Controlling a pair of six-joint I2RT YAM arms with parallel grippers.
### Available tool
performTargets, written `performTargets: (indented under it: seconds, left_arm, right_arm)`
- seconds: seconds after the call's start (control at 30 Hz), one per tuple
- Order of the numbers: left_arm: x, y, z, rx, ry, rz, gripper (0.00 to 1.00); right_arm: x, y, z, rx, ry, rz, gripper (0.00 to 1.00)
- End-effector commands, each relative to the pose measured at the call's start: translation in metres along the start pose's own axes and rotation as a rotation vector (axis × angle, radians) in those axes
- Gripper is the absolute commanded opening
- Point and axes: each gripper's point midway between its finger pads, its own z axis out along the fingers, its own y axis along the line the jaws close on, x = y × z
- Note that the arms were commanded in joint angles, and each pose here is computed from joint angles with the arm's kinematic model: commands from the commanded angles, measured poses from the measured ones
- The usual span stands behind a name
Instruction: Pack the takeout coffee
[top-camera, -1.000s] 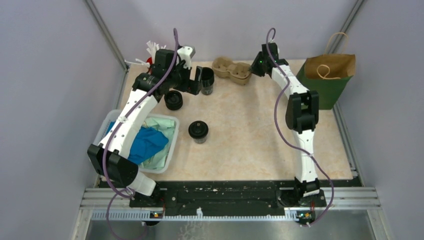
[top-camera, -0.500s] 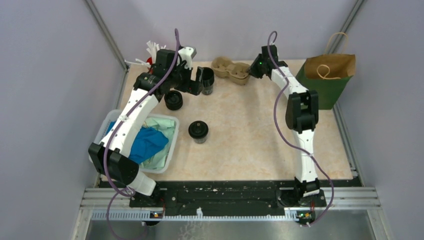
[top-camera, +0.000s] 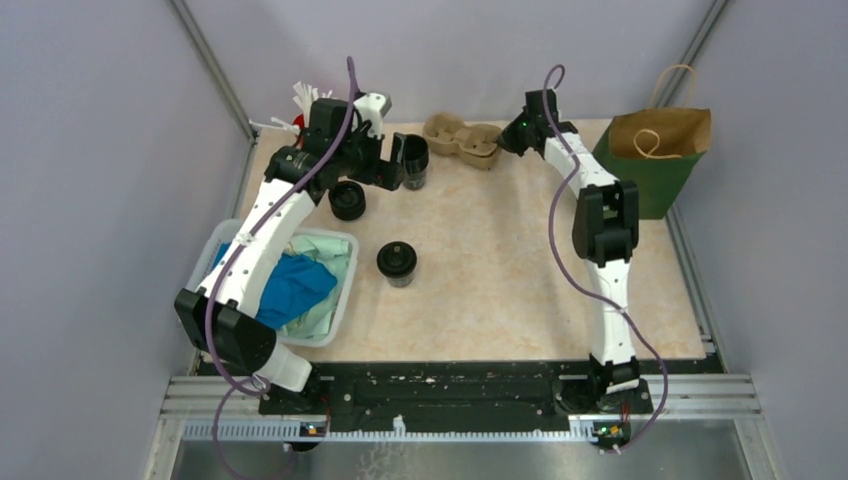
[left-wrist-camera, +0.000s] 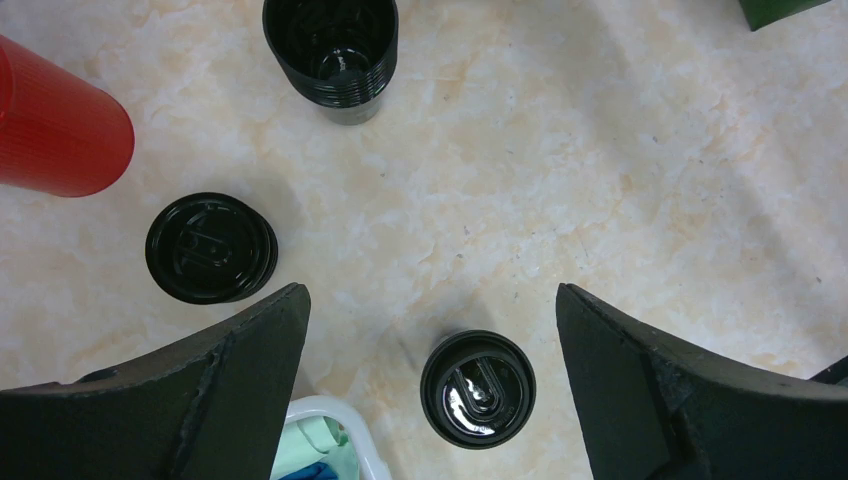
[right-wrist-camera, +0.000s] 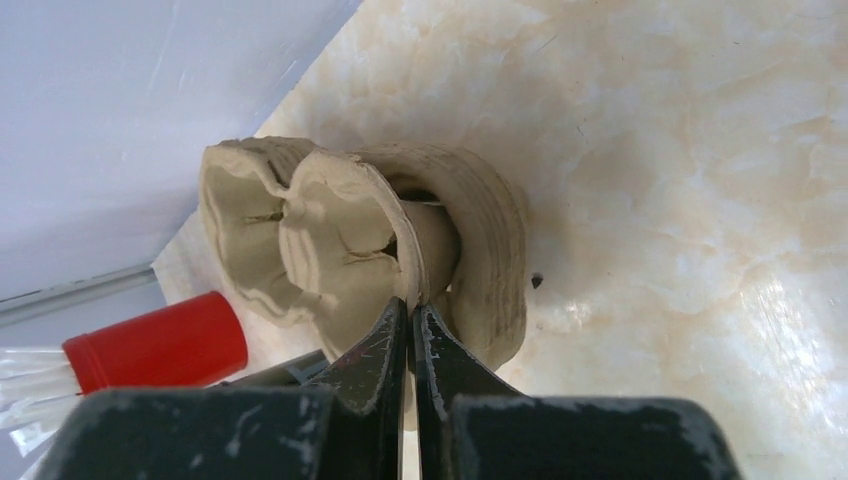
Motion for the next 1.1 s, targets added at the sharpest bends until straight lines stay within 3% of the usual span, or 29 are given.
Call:
performTargets:
  seconds: [0.0,0.17,0.27,0.6,0.8,0.87,0.97,1.07]
  left_arm:
    - [-0.027,-0.012,-0.035,0.043,-0.138,-0.004,0.98]
    - [-0.02,-0.025,-0.051,0.09,-0.175,-0.059,0.98]
    - [-0.024,-0.036,-0.06,0.114,-0.196,-0.071,0.98]
    - [-0.057,-0.051,-0.081,0.165,-0.229,-0.264,0.98]
    - [-0.067,-0.075,-0.105,0.401,-0.254,-0.373,0.84]
    - [-0.063,-0.084,-0.109,0.476,-0.246,-0.403,0.84]
    - [-0.055,-0.092,-0.114,0.543,-0.243,-0.429,0.94]
    - [-0.047,-0.093,-0.116,0.554,-0.228,-0.445,0.98]
  right_arm:
    - [-0.065,0.074,-0.095,-0.117,-0.189,-0.021,0.0]
    - [-0.081,0.094,-0.172,-0.144,-0.288,-0.18,0.0]
    - [-0.078,0.115,-0.225,-0.251,-0.318,-0.306,0.0]
    - [0.017,0.135,-0.36,-0.64,-0.091,-0.634,0.0]
    - [0.047,0.124,-0.412,-0.719,-0.059,-0.638,0.0]
    - [0.048,0.124,-0.42,-0.71,-0.061,-0.619,0.0]
    - [0.035,0.122,-0.432,-0.637,-0.127,-0.634,0.0]
    - [-0.004,0.1,-0.446,-0.385,-0.279,-0.67,0.0]
